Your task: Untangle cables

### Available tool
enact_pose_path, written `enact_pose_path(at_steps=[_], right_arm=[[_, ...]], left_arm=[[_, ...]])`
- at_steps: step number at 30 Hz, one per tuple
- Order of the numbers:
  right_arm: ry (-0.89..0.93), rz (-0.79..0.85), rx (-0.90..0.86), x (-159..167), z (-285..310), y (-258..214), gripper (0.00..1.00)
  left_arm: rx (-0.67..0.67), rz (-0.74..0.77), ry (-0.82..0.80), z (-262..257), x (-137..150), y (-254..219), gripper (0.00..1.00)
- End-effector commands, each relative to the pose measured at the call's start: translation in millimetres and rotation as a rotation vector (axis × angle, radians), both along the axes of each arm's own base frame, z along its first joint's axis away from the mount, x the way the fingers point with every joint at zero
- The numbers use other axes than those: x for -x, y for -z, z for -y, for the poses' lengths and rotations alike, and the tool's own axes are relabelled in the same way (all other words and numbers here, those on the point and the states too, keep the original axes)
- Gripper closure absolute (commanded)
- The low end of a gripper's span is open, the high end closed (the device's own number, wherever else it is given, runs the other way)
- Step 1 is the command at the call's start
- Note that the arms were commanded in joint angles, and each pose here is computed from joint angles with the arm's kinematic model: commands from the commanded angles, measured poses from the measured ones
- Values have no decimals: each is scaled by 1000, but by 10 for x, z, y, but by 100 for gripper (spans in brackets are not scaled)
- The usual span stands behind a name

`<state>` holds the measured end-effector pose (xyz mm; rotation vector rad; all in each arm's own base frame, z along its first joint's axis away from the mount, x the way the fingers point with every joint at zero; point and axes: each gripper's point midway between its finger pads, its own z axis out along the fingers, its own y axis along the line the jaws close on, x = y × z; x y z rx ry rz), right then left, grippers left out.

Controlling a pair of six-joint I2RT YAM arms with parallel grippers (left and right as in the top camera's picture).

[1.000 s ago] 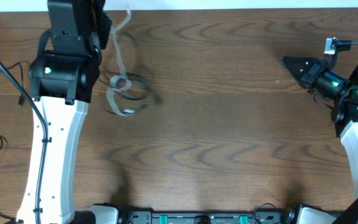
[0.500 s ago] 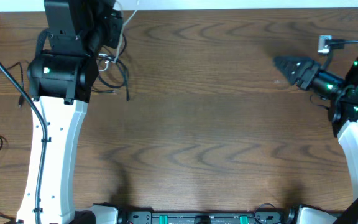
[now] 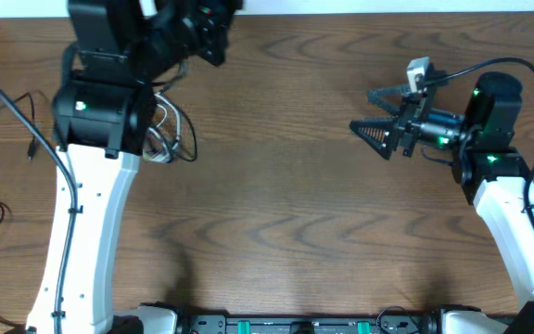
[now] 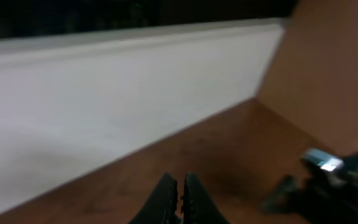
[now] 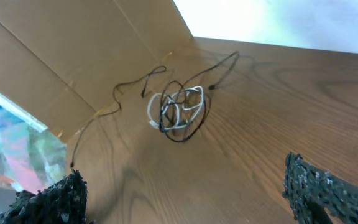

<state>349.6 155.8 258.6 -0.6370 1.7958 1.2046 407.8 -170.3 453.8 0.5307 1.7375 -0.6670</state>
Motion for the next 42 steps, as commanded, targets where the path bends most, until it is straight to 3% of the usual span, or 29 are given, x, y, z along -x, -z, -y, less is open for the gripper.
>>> enact_pose_path(at_steps=[1,7,12,15,23,28,31,42], right_arm=[[16,34,34,-6,-13,-13,1],[16,6,35,11,-13,26,1],[58,5,55,-54,26,58,1],[60,5,56,-57,28,60,1],[61,6,56,-59,29,59,1],[65,6,58,-66,37,61,1],[73,6,58,-77,61,62,1],[79,5,58,-85,84,63,1]], left_arm=[[-15,-30,3,45,102,46,93],[-108,-156,-106,-141,63,424,93],[-76,-244,21,23,279,536,92],[-30,-305,135,164,471,559,57],[84,-440,415,417,990,526,29],[182,-437,628,533,1301,308,11],[216,-426,698,554,1394,217,8],[232,-455,694,556,1400,211,4]])
